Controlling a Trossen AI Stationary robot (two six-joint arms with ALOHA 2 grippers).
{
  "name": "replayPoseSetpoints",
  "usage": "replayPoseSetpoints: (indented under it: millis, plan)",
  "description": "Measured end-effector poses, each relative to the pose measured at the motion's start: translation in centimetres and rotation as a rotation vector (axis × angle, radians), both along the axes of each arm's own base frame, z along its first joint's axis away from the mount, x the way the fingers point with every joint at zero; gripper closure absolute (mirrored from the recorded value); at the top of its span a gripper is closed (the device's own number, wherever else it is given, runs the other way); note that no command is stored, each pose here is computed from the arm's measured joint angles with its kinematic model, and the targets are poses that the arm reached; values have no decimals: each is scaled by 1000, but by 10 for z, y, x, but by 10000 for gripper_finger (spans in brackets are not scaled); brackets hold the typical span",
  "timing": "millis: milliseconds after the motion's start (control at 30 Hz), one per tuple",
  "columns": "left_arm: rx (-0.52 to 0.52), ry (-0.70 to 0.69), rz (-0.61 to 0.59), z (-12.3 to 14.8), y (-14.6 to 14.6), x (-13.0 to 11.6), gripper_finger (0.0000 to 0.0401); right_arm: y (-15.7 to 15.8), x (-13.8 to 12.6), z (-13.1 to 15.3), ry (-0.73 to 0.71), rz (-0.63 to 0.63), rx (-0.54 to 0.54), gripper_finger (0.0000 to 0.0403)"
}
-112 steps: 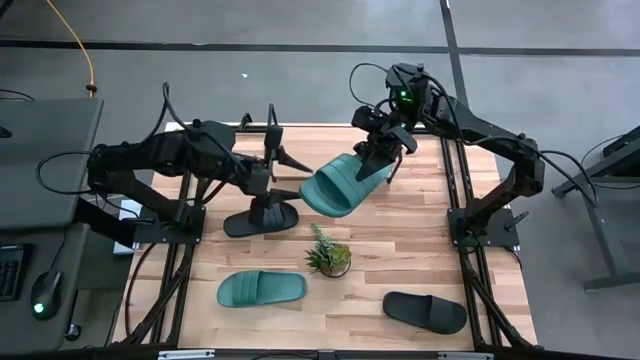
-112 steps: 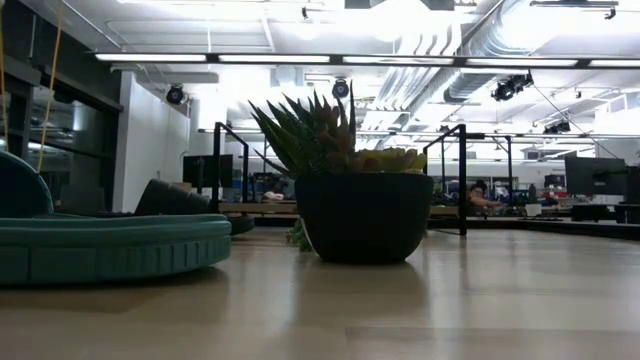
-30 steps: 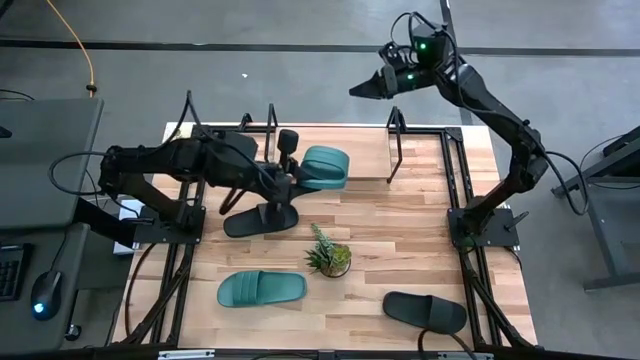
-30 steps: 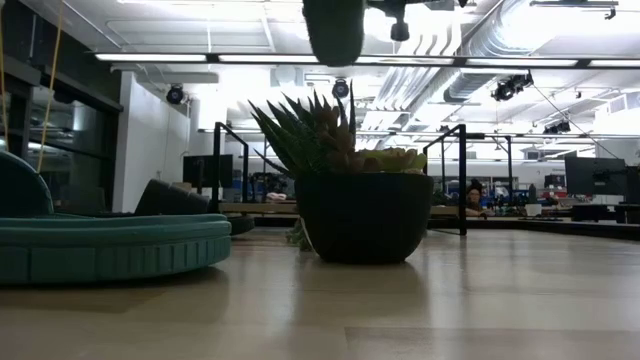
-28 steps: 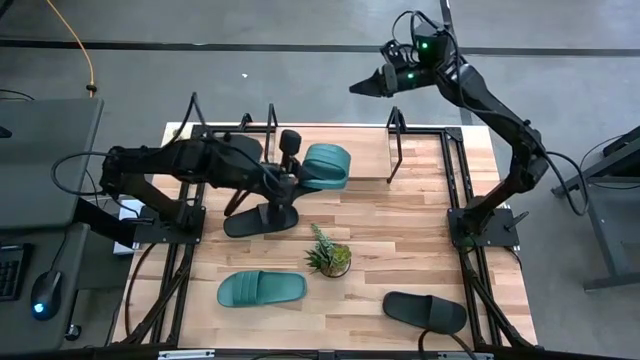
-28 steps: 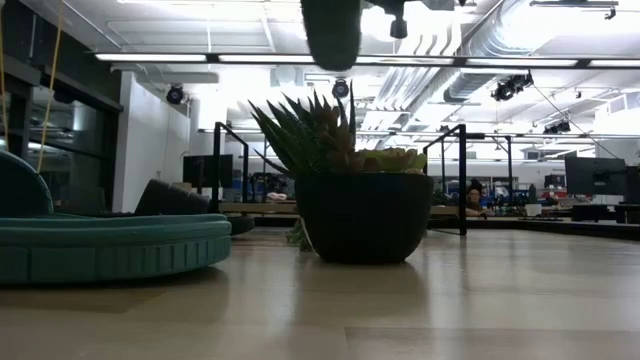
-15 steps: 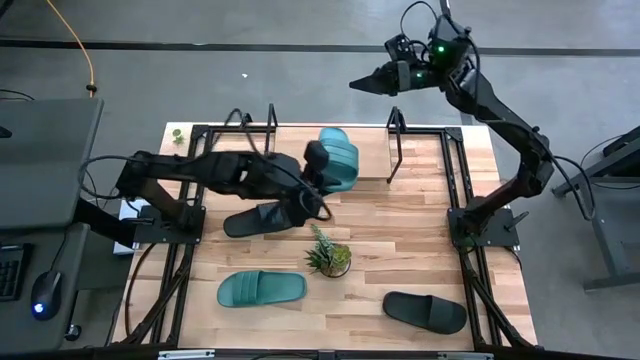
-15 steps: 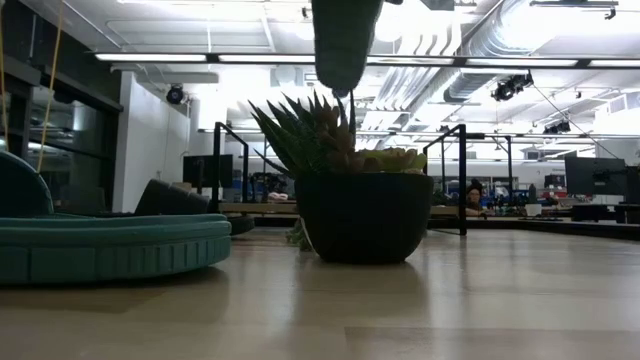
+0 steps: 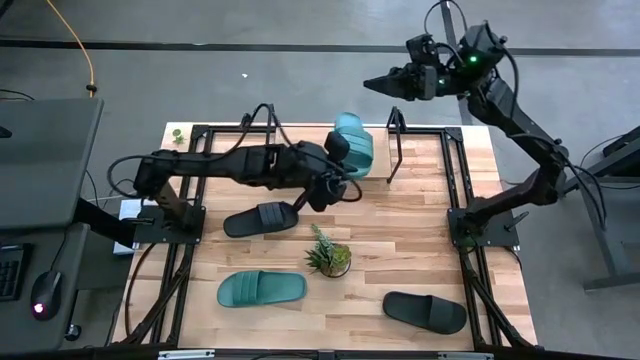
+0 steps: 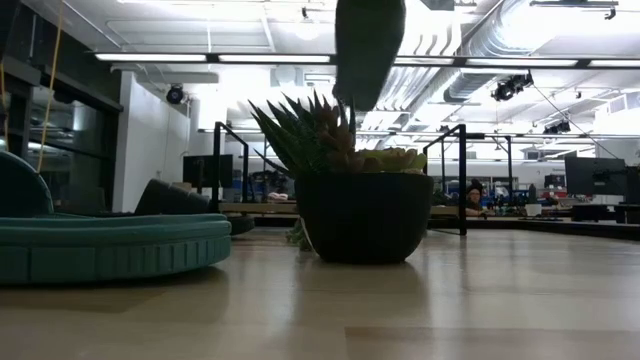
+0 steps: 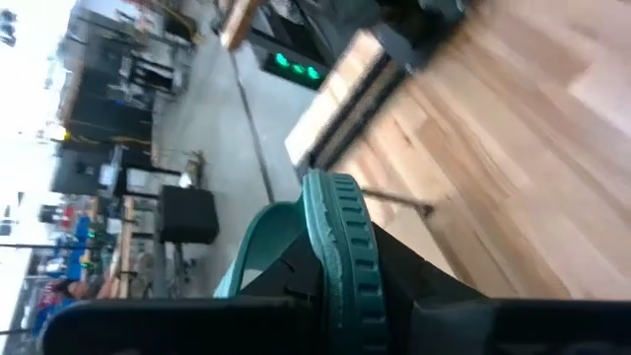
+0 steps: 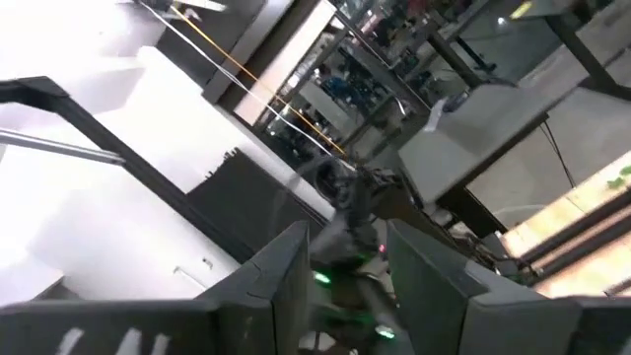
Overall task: Pick and place slides into the shelf
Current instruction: Put the right blue slipper on the shelf
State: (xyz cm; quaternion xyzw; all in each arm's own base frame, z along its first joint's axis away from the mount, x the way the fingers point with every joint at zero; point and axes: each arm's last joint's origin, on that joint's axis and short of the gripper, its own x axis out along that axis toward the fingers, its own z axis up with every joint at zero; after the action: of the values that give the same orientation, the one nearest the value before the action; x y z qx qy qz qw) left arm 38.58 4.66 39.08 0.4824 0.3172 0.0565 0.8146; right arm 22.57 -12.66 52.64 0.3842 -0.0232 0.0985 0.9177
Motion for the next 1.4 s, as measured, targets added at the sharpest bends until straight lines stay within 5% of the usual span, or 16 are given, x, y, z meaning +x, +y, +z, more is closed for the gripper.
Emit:
replayPoseSetpoints:
  millis: [200, 500, 1400]
  plan:
    - [12, -28, 19, -7, 18, 11, 340, 13, -7, 6, -19, -3, -2, 272]
    - [4, -21, -2, -27, 35, 28, 367, 27, -6, 9, -29, 38, -11, 272]
    - [5, -20, 15, -101, 69, 80, 344, 40, -1, 9, -20, 105, 19, 272]
